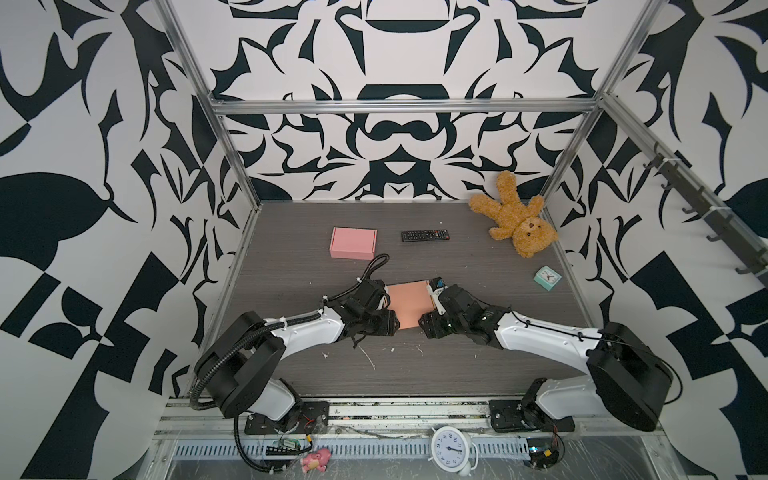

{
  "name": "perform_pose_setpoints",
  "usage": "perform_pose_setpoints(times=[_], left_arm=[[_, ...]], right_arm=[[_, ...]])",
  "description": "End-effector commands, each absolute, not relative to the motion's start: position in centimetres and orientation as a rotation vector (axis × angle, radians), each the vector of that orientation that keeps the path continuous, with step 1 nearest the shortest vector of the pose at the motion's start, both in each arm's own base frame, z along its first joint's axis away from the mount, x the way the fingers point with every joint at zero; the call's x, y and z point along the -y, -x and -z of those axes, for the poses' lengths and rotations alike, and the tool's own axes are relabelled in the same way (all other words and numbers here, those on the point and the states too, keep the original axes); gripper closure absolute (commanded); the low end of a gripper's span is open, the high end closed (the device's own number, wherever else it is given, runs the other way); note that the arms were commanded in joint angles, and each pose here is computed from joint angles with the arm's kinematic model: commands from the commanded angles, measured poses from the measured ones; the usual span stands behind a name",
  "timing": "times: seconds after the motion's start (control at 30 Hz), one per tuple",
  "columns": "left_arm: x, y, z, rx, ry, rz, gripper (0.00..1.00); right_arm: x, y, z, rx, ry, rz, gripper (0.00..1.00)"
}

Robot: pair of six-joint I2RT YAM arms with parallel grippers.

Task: Fold the paper box

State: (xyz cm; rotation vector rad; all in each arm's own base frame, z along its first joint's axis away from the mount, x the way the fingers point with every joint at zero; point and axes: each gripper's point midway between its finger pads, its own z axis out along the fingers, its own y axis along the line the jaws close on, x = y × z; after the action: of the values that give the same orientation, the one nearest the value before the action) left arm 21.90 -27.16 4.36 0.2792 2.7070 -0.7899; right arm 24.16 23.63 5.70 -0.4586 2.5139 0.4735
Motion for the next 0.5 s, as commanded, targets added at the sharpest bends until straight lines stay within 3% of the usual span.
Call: perform_pose_setpoints(times=[0.0, 0.47], left_arm=[[26.9, -21.4, -4.5, -2.712, -0.258, 0.785, 0.43], [28.4, -21.5, -4.6, -2.702, -0.282, 0.816, 0.46]], right_arm=[[-24.1, -25.0, -6.8, -2.478, 0.450, -0.470, 0.21], [-25.4, -24.7, -6.4, -2.500, 0.465, -0.544, 0.21]])
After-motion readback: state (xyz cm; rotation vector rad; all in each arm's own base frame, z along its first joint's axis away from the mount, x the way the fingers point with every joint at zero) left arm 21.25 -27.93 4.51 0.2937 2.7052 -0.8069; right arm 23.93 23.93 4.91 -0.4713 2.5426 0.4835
